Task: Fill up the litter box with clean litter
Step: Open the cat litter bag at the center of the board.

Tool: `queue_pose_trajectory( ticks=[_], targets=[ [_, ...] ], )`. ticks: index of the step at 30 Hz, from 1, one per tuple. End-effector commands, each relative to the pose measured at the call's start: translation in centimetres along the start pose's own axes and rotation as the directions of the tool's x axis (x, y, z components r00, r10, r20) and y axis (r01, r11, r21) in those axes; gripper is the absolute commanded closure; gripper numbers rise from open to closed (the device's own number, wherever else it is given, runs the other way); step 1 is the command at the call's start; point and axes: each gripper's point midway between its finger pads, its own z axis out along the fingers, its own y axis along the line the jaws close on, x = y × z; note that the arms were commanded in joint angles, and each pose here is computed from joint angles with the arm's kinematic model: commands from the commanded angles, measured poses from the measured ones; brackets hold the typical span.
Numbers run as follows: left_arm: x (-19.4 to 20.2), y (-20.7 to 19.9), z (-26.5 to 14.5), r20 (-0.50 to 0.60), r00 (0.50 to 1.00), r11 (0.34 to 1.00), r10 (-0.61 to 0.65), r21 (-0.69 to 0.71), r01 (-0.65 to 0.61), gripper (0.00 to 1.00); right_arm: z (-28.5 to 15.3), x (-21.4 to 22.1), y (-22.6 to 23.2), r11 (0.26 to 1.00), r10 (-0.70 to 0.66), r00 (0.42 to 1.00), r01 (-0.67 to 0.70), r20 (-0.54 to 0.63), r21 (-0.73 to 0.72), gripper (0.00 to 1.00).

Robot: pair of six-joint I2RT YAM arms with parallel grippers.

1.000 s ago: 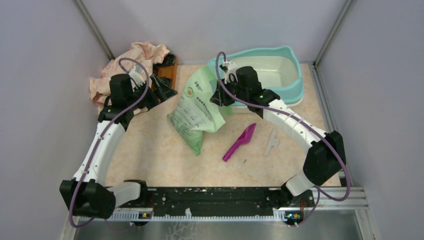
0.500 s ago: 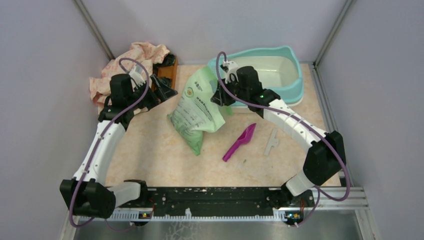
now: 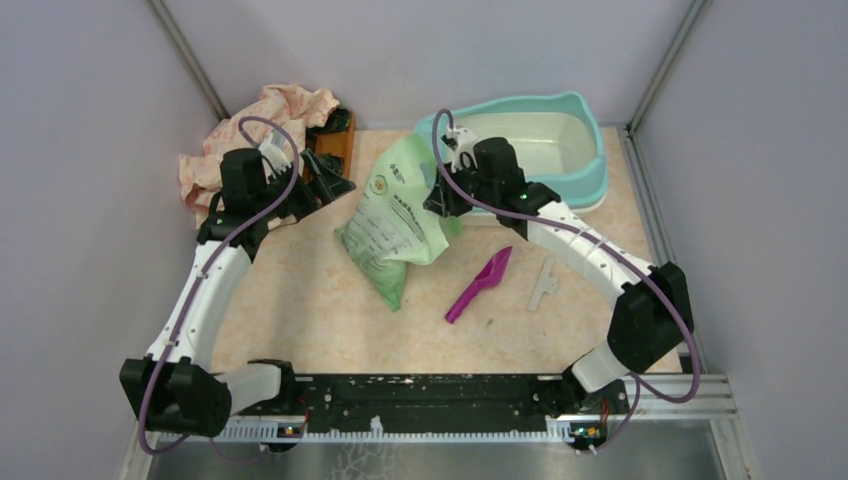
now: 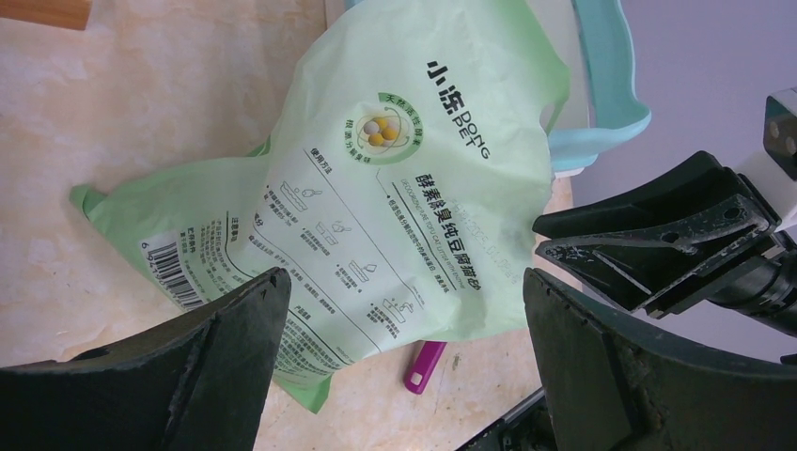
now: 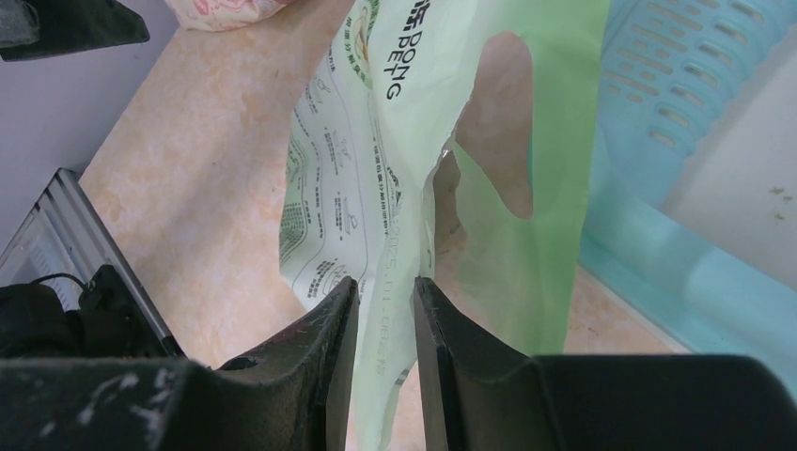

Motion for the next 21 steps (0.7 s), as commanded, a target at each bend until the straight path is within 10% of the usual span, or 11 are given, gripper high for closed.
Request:
queue_pose_trajectory(
  ticks=[1,21],
  targets=[
    [-0.2,-0.3,0.2,0.015,1.0,1.0,0.016,0.015,-0.016,0.01,-1.8,-2.2,1.0,0.999,-0.033,0.996,0.035,0.077,-0.017,0.71],
    [-0.2,-0.5,0.4,0.014,1.0,1.0,0.02,0.014,-0.021,0.01,-2.2,-2.5,1.1,0.999,-0.048,0.996,0.05,0.079,-0.022,0.69]
  ],
)
